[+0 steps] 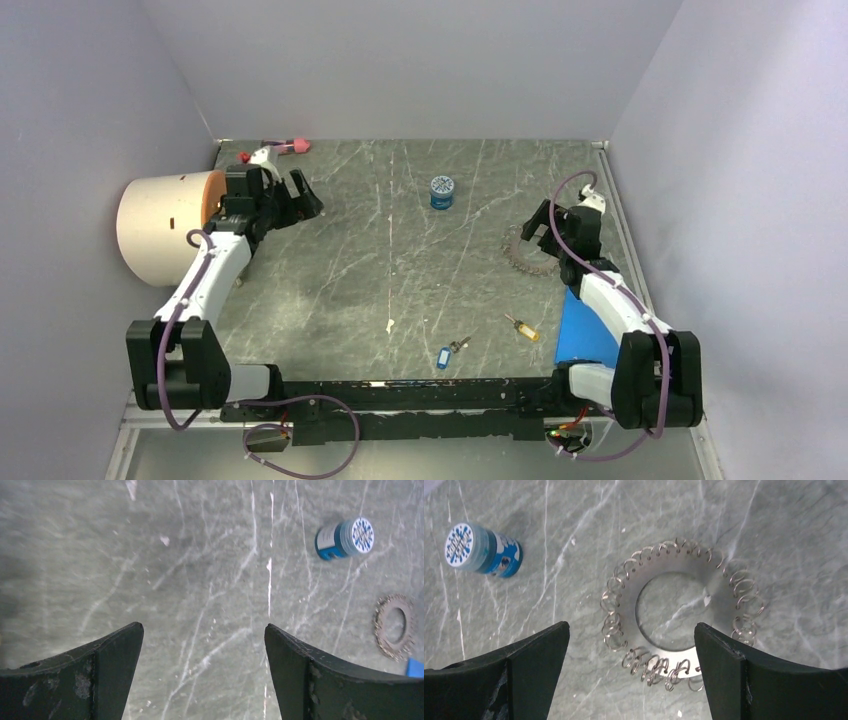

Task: Put the keys on the keyring

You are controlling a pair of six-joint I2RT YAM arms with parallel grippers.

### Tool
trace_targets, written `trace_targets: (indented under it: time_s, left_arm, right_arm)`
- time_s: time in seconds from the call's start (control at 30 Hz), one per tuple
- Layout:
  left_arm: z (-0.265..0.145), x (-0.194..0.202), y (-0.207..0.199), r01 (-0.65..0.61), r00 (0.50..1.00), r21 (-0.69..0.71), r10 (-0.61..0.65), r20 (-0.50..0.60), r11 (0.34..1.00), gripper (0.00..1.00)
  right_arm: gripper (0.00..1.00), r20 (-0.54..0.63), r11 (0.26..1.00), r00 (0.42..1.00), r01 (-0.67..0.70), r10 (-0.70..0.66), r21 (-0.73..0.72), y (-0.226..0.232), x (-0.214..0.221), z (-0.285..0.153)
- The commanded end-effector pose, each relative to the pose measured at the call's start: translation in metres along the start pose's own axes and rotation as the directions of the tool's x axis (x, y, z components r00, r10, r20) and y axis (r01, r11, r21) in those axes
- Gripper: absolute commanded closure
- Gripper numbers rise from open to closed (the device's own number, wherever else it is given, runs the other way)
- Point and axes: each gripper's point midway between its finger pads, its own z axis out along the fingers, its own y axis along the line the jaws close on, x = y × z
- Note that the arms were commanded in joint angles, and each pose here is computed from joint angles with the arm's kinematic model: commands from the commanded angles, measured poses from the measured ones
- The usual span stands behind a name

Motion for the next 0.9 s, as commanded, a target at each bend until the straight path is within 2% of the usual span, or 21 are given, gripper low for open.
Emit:
trace_targets:
  time_s: [0.0, 0.07, 0.17, 0.33, 0.47, 0.67, 0.87]
  left_arm:
    - [0.009, 0.027, -0.020, 0.131, 0.987, 0.122, -0.118, -0.112, 0.984, 0.04]
    - [0.015, 0.039, -0.031, 0.189, 0.973, 0.182, -0.158, -0.171, 0.965, 0.17]
    - [0.028, 0.061, -0.047, 0.313, 0.931, 0.273, -0.237, -0.278, 0.910, 0.25]
    - [0.044, 0.090, -0.065, 0.407, 0.885, 0.290, -0.294, -0.362, 0.866, 0.31]
    - [0.048, 0.117, -0.075, 0.380, 0.869, 0.194, -0.276, -0.411, 0.904, 0.30]
    - [0.040, 0.118, -0.076, 0.339, 0.895, 0.143, -0.272, -0.355, 0.930, 0.30]
    - [0.022, 0.097, -0.073, 0.292, 0.934, 0.144, -0.250, -0.254, 0.945, 0.28]
  right_arm:
    - [0.01, -0.074, 0.996, 0.997, -0.035, 0.028, -0.087, 0.017, 0.010, -0.004]
    - [0.01, -0.101, 0.993, 0.995, -0.031, 0.020, -0.111, 0.020, 0.016, -0.004]
    - [0.01, -0.168, 0.990, 0.986, -0.027, 0.003, -0.141, 0.024, 0.028, 0.001]
    - [0.01, -0.247, 0.982, 0.969, -0.037, -0.010, -0.185, 0.035, 0.036, 0.010]
    - [0.01, -0.320, 0.977, 0.947, -0.029, -0.040, -0.210, 0.040, 0.045, 0.019]
    - [0.01, -0.424, 0.968, 0.904, -0.066, -0.045, -0.244, 0.046, 0.065, 0.028]
    - [0.02, -0.485, 0.988, 0.874, -0.061, -0.016, -0.142, 0.027, 0.083, 0.039]
